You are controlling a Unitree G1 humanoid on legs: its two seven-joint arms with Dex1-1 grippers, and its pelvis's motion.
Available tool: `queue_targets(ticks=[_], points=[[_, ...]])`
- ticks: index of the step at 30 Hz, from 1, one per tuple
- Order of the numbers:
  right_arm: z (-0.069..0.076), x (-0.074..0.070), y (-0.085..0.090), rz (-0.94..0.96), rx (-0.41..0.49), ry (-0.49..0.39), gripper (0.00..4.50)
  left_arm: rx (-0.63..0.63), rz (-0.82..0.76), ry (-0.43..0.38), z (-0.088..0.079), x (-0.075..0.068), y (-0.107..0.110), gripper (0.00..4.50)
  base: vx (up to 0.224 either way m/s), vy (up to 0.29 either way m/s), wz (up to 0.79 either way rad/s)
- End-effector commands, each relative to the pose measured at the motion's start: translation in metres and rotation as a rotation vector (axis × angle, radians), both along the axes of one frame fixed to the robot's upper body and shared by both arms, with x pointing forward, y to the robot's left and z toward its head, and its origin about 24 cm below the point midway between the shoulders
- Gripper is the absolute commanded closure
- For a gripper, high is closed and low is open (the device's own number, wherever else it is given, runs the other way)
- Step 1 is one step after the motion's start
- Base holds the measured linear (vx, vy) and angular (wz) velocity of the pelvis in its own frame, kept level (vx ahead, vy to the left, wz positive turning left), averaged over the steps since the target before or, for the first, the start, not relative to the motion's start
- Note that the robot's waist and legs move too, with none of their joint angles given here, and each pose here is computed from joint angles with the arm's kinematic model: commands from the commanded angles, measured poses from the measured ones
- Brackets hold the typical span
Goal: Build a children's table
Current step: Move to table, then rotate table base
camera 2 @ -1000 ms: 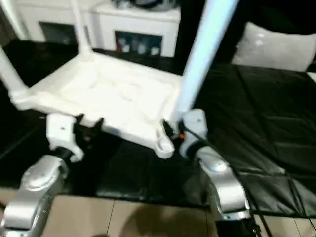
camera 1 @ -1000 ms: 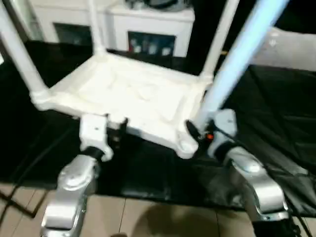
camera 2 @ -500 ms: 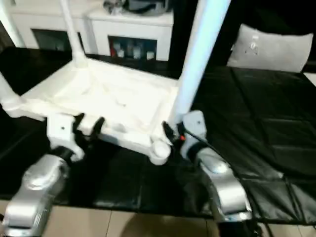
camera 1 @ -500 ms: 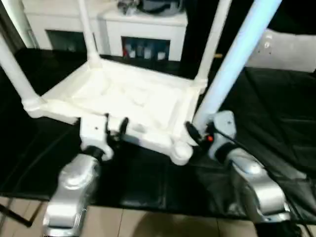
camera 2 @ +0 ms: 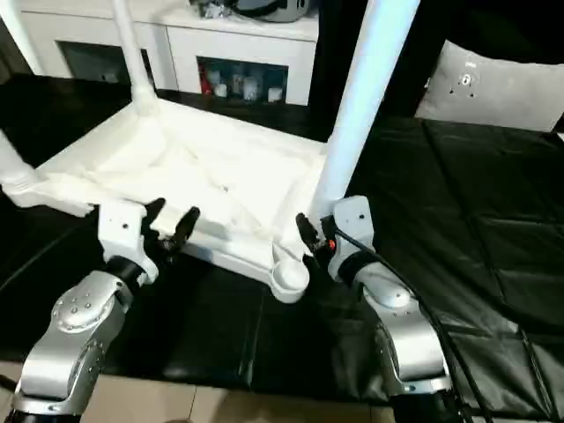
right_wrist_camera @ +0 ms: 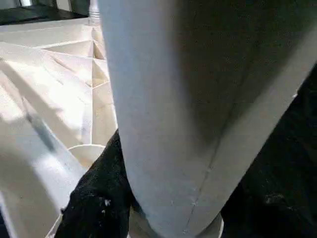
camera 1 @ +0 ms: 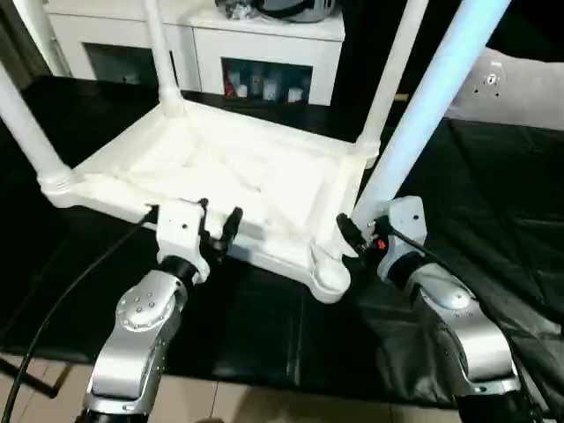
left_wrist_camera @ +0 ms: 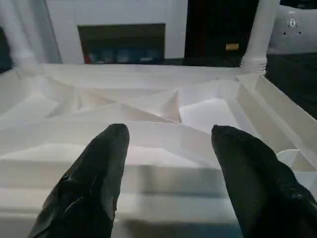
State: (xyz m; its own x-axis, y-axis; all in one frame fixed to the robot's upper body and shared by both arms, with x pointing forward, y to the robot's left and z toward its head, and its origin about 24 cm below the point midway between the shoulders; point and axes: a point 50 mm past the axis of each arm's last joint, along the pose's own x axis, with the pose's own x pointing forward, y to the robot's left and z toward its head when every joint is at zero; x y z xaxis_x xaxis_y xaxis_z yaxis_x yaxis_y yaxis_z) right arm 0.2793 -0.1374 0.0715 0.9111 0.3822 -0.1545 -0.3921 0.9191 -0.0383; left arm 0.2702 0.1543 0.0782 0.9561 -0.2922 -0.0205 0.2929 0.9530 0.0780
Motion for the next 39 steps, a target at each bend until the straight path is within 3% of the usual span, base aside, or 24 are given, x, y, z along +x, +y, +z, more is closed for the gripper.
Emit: queue_targets(ticks=[1, 4, 7, 9, 17, 18, 21, 22, 26, 33, 36, 39], points=[[0.009, 0.006, -0.006, -0.029, -0.009, -0.056, 2.59, -0.014, -0.015, -0.047, 0.01, 0.007, 0.003, 1.49, -0.116, -0.01, 0.01], [0.012, 0.012, -0.013, -0.046, 0.025, -0.067, 2.59, -0.023, -0.086, -0.047, 0.016, 0.023, 0.005, 1.49, -0.11, -0.011, 0.03], [0.013, 0.018, -0.02, -0.041, 0.034, -0.06, 2.59, 0.05, -0.258, -0.031, 0.017, 0.032, -0.001, 1.49, -0.082, -0.005, 0.0], [0.013, 0.02, -0.022, -0.018, 0.083, -0.037, 2.59, 0.105, -0.353, -0.012, 0.015, 0.034, -0.005, 1.49, -0.028, 0.0, -0.01], [0.015, 0.024, -0.029, 0.088, 0.089, -0.061, 2.59, 0.354, -0.73, 0.081, 0.005, 0.041, -0.017, 1.49, 0.0, 0.0, 0.0], [0.014, 0.024, -0.03, 0.109, 0.085, -0.051, 2.59, 0.385, -0.773, 0.088, 0.004, 0.041, -0.018, 1.75, 0.0, 0.0, 0.0], [0.012, 0.022, -0.032, 0.164, 0.098, -0.015, 2.59, 0.482, -0.899, 0.125, 0.001, 0.047, -0.021, 1.87, 0.0, 0.0, 0.0], [0.012, 0.022, -0.032, 0.173, 0.096, -0.009, 2.59, 0.514, -0.937, 0.143, 0.0, 0.05, -0.022, 2.14, 0.0, 0.0, 0.0], [0.011, 0.022, -0.034, 0.185, 0.088, -0.01, 2.59, 0.631, -0.981, 0.157, -0.005, 0.06, -0.025, 2.33, 0.0, 0.0, 0.0], [0.011, 0.022, -0.038, 0.176, 0.078, -0.016, 2.59, 0.716, -0.982, 0.135, -0.004, 0.075, -0.036, 2.77, 0.0, 0.0, 0.0], [0.011, 0.022, -0.041, 0.168, 0.08, -0.017, 2.59, 0.772, -0.992, 0.15, -0.006, 0.08, -0.039, 3.12, 0.0, 0.0, 0.0], [0.011, 0.022, -0.042, 0.163, 0.086, -0.016, 2.59, 0.801, -1.001, 0.174, -0.01, 0.082, -0.039, 3.15, 0.0, 0.0, 0.0]])
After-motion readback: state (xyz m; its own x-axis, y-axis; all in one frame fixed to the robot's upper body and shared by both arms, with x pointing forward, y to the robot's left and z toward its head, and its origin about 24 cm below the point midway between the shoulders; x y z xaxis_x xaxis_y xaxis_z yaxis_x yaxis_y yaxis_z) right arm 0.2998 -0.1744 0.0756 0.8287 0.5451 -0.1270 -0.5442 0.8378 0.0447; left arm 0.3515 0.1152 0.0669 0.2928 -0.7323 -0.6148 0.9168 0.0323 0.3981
